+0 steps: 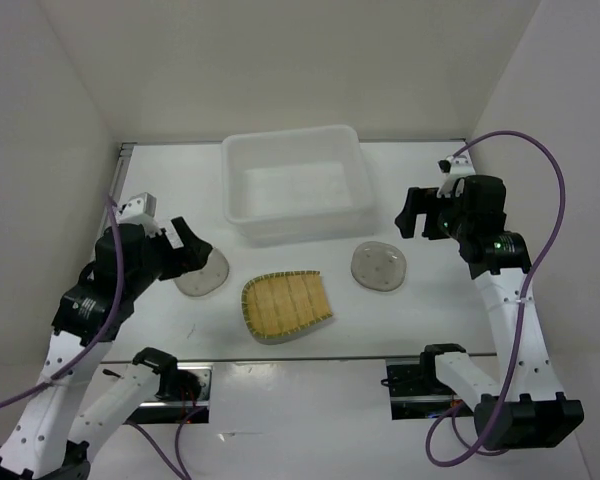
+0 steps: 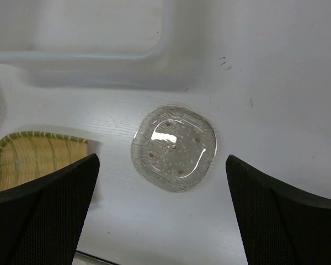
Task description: Place the mixed dishes into the plastic bin
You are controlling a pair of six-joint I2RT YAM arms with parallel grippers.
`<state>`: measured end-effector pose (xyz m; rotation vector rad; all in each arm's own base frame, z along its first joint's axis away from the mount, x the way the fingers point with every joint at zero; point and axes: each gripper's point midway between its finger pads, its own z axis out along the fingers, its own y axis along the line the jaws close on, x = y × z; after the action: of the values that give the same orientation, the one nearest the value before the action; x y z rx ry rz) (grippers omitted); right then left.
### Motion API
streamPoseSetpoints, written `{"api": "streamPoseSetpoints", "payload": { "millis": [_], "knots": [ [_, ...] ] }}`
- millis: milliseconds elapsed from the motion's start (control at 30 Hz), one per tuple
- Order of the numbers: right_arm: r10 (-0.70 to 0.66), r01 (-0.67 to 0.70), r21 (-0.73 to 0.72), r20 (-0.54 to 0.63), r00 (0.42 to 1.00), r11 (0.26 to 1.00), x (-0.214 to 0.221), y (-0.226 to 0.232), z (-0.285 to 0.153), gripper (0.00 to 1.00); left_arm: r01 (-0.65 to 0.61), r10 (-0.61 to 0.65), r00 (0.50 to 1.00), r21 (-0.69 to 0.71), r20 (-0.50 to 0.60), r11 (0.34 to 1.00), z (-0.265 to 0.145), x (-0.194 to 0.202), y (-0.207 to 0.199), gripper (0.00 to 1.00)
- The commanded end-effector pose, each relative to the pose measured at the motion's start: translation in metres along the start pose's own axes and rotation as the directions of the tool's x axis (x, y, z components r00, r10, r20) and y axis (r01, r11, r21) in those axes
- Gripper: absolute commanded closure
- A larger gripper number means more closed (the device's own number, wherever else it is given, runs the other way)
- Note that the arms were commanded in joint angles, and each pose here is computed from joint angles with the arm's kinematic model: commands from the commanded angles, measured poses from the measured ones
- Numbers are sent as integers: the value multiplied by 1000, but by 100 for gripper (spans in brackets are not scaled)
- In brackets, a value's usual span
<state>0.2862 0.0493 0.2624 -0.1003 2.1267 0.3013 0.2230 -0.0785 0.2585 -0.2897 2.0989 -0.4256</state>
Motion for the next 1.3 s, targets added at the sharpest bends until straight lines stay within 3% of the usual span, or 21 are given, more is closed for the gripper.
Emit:
{"api": "streamPoseSetpoints", "payload": {
  "millis": [0,33,133,267,500,633,833,1100,1267],
  "knots": [
    [14,-14,-1,3,1000,1000,-3,-4,-1,0,70,-62,978,38,-199,997,4,40,-10,0],
    [17,-17,-2,9,1000,1000,-6,-4,-4,0,80,-62,956,53,-285,995,7,54,-14,0],
    [-15,18,-80,27,1000,997,2,8,-14,0,160,-88,808,74,-582,984,11,124,-20,4],
    [-25,43,-105,164,986,994,-5,20,-42,0,250,-151,842,127,-518,960,0,134,-24,0],
    [-5,11,-50,130,992,999,-1,8,-34,0,297,-150,798,165,-583,940,15,165,-26,0],
    [-11,18,-58,121,993,998,0,9,-32,0,299,-222,729,9,-648,954,24,192,-6,0],
    [-9,16,-67,112,994,998,1,10,-29,0,313,-349,762,-160,-545,936,46,184,4,0],
    [-23,33,-75,131,991,997,-3,12,-34,0,216,-306,748,-219,-589,951,97,201,-15,0],
    [-24,34,-75,133,991,997,-2,13,-37,0,194,-303,753,-242,-584,951,109,204,-23,0]
  ]
}}
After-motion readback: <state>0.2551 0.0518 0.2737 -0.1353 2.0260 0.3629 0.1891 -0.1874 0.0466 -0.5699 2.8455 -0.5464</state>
